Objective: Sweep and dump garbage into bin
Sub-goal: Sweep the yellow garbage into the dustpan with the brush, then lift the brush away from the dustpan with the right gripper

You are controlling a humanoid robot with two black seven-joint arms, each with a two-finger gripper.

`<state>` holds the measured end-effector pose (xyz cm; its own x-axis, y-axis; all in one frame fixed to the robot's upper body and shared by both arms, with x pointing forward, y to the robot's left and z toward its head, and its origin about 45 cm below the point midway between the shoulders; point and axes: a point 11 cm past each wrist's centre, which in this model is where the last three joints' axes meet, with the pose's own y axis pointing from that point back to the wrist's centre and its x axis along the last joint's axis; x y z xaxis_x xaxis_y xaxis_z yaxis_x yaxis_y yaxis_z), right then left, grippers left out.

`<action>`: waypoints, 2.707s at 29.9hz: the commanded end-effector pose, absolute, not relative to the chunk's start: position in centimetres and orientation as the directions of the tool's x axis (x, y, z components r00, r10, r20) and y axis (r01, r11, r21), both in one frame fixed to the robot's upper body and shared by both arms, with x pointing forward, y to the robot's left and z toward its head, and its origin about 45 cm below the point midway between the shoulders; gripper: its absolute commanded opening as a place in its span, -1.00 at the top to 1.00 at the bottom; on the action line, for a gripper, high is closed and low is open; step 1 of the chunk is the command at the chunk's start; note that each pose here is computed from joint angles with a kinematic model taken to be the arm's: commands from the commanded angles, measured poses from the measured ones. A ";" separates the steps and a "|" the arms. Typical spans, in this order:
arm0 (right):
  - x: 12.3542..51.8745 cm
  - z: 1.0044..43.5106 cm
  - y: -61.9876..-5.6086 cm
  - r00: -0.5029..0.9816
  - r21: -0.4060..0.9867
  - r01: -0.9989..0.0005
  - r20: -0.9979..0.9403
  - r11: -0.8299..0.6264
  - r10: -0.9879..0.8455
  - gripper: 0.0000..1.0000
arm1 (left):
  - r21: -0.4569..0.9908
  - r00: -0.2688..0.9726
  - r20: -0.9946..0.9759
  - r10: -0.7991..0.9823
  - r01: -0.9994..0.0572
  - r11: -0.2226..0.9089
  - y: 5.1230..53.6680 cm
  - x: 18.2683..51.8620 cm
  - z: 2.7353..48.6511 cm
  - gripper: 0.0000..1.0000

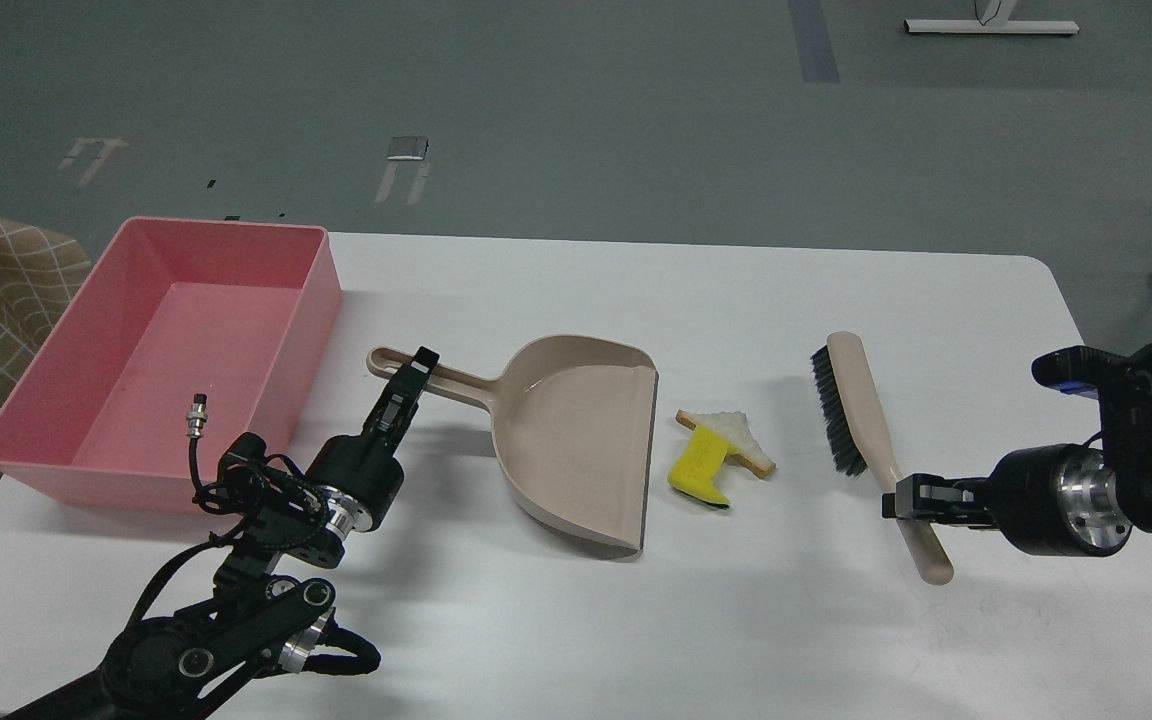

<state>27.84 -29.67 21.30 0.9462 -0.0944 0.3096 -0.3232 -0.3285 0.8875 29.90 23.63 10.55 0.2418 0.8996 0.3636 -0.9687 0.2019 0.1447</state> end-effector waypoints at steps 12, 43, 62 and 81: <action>26.5 19.2 -27.6 0.966 0.890 -0.257 0.247 -0.378 -0.076 0.93 | 0.145 0.243 0.366 0.899 -0.968 0.203 23.7 29.9 10.5 1.00; 28.0 18.0 -14.2 0.978 0.748 -0.173 0.205 -0.641 -0.025 0.93 | 0.142 0.244 0.361 0.900 -0.968 0.205 23.4 29.9 10.6 1.00; 31.3 24.6 -13.1 0.942 0.601 -0.297 0.310 -0.742 -0.126 0.91 | 0.145 0.245 0.358 0.901 -0.968 0.205 23.4 29.8 10.5 1.00; 34.8 30.1 -18.2 0.859 0.522 -0.486 0.433 -0.700 -0.273 0.89 | 0.141 0.243 0.363 0.899 -0.969 0.205 23.5 29.9 10.6 1.00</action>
<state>34.37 -16.74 29.59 0.8742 -0.2507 0.4158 -0.4544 -0.7242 0.5187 29.94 23.51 10.59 0.2433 0.8994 0.3631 -0.9684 0.2044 0.1427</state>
